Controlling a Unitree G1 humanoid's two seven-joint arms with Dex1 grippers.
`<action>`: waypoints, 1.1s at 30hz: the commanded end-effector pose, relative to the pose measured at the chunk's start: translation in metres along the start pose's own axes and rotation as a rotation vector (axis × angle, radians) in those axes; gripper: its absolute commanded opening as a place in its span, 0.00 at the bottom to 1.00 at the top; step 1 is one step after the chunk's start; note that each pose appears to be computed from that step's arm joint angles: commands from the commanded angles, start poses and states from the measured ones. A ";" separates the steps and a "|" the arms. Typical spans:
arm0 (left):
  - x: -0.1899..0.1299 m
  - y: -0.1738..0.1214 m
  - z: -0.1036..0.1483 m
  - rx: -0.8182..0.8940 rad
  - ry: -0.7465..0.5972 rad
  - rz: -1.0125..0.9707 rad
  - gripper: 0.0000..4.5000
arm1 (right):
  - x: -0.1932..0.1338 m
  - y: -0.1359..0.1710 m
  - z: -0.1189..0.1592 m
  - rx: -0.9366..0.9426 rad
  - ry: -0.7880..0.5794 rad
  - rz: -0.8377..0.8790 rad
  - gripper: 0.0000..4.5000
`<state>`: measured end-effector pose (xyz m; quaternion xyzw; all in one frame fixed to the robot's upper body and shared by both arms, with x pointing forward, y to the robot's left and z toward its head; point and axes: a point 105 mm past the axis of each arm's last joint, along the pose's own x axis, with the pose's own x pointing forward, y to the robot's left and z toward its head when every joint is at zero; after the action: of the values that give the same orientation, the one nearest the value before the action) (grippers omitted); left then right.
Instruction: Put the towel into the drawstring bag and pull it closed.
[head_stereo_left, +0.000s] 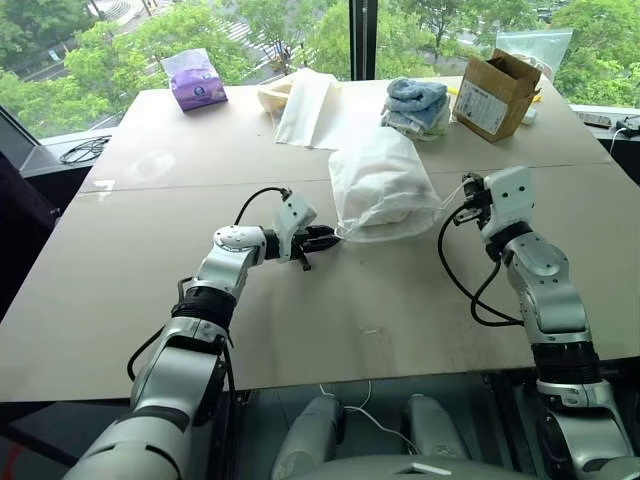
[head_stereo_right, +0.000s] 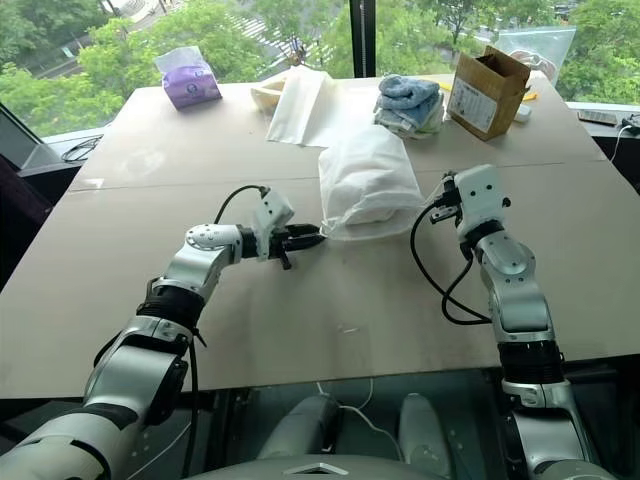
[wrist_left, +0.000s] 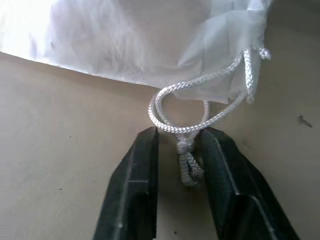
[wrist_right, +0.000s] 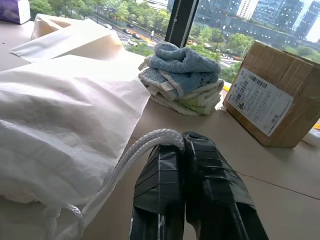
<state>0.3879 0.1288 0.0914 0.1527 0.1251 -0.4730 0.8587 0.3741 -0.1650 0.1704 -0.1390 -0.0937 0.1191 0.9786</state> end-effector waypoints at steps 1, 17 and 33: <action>0.002 -0.005 -0.017 -0.021 0.066 -0.020 0.01 | -0.001 -0.002 0.016 -0.013 -0.057 -0.018 0.00; -0.083 0.090 0.010 -0.144 -0.243 0.660 0.01 | -0.018 -0.059 -0.009 -0.059 0.057 -0.259 0.00; -0.235 0.149 -0.030 -0.258 -0.166 1.672 0.01 | -0.097 -0.175 -0.045 0.058 0.264 -0.948 0.00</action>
<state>0.4288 0.3137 0.1516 0.0756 -0.0258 0.1573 0.9843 0.3643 -0.2913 0.1497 -0.0815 -0.0060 -0.2007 0.9762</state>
